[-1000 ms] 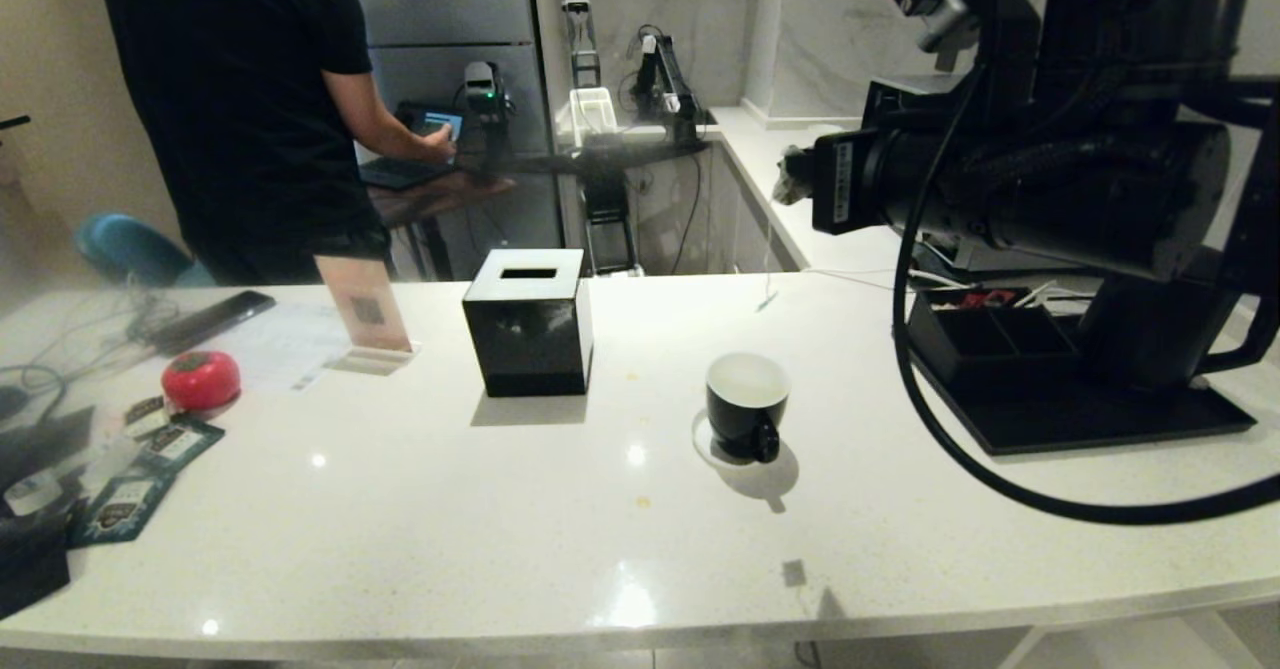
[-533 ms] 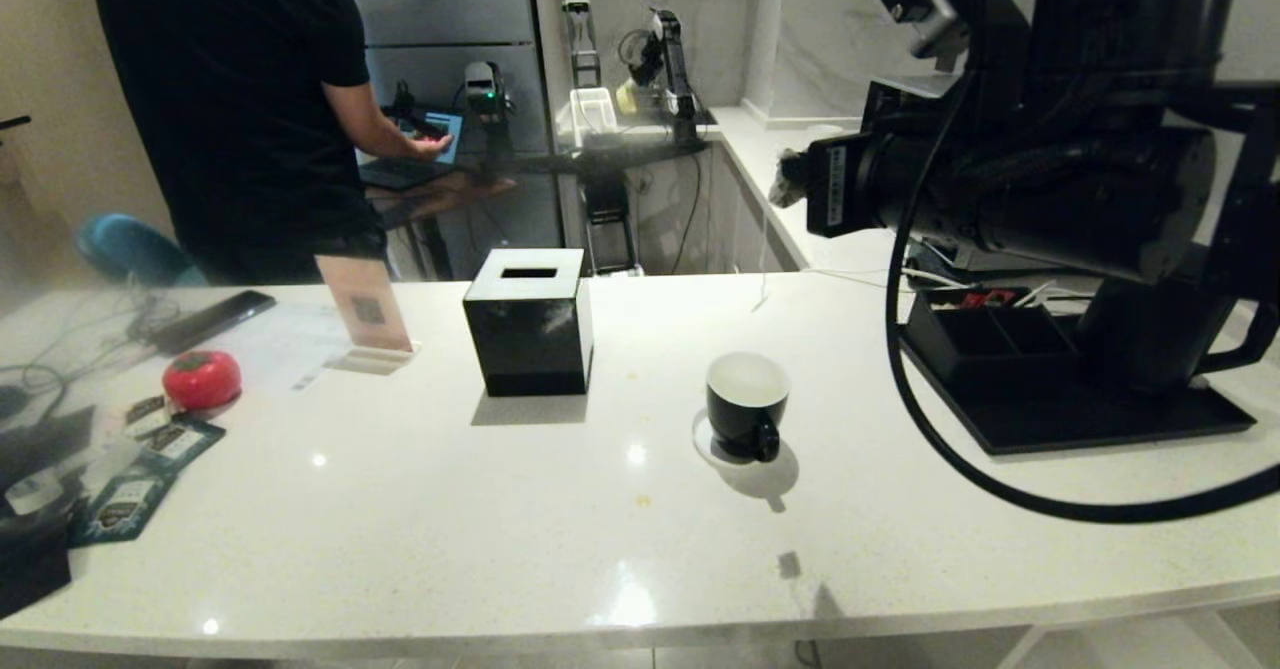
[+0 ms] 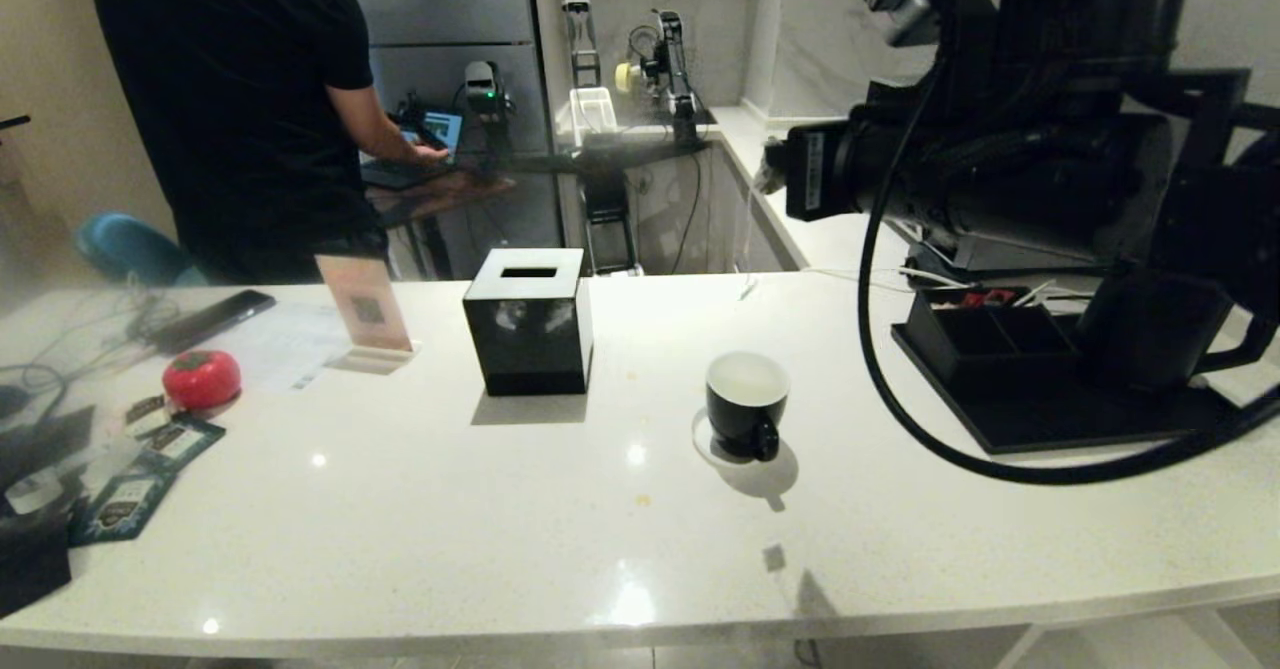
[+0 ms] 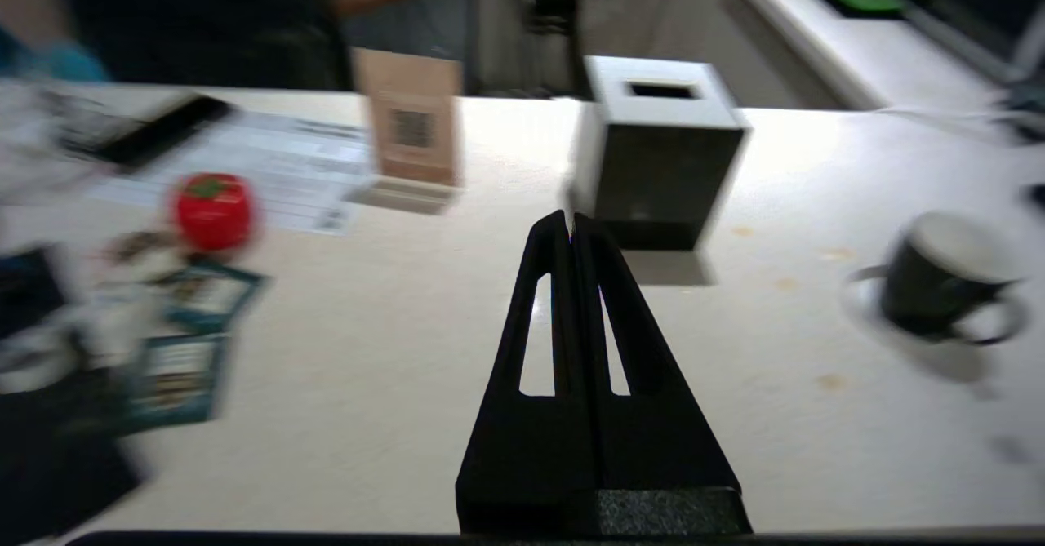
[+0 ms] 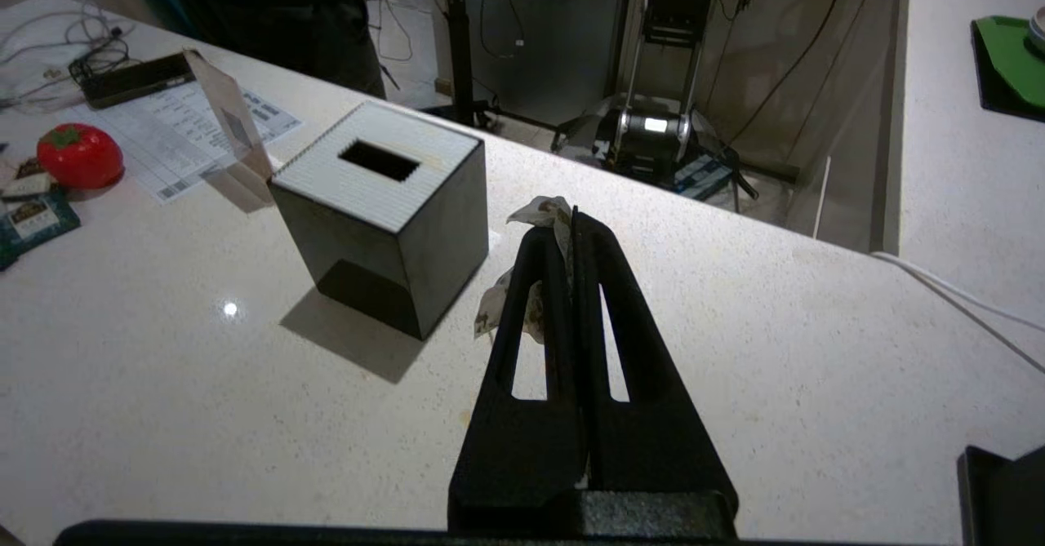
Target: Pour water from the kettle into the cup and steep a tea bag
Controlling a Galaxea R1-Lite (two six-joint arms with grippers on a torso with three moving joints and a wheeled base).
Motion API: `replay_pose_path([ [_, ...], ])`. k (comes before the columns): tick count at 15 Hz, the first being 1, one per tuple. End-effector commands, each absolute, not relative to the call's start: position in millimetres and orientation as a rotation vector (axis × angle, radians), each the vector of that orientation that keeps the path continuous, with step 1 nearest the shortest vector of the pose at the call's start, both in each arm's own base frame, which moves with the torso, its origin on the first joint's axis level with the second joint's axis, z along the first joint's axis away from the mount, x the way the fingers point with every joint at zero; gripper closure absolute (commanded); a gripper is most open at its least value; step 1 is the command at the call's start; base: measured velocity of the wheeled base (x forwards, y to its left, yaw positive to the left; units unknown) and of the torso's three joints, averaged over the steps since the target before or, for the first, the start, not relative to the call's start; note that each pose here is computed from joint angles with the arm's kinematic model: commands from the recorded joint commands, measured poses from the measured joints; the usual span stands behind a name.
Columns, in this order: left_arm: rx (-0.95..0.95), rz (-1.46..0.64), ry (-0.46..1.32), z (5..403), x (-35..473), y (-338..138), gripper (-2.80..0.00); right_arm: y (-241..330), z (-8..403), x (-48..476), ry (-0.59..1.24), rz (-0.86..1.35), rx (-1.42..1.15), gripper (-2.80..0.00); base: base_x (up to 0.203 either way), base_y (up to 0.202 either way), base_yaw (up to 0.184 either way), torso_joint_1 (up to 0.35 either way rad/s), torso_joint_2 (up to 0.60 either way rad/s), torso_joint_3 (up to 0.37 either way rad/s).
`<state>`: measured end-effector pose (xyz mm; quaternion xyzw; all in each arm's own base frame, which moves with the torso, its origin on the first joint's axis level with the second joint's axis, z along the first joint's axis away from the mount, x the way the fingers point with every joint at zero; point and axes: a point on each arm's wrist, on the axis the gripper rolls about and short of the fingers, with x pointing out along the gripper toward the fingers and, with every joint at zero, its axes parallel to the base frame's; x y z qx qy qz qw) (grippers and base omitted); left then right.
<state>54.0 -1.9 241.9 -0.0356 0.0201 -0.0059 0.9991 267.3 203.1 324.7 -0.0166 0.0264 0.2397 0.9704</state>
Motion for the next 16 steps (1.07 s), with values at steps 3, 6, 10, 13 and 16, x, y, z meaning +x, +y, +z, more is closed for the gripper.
replay_pose_path([
  [3, -0.193, -0.151, 0.179, 258.6, 113.8, -23.7, 0.00, 220.8, 320.1, 285.5, 0.054, 0.493, -0.031, 0.00, 0.000, 0.000, 0.000, 0.000, 0.00, 0.000],
  [6, -0.288, -0.271, 0.203, 279.1, 140.5, -49.5, 0.00, 225.1, 323.0, 290.3, 0.047, 0.494, -0.025, 0.00, 0.000, 0.000, 0.000, 0.000, 0.00, 0.000],
  [10, -0.358, -0.371, 0.309, 274.4, 167.7, -83.9, 0.00, 230.2, 324.3, 304.8, 0.056, 0.478, -0.015, 0.00, 0.000, 0.000, 0.000, 0.000, 0.00, 0.000],
  [13, -0.421, -0.417, 0.358, 270.6, 179.3, -104.1, 0.00, 235.9, 319.9, 311.8, 0.063, 0.476, -0.010, 0.00, 0.000, 0.000, 0.000, 0.000, 0.00, 0.000],
  [16, -0.466, -0.446, 0.384, 266.9, 182.1, -115.5, 0.00, 235.6, 319.5, 312.0, 0.065, 0.474, -0.011, 0.00, 0.000, 0.000, 0.000, 0.000, 0.00, 0.000],
])
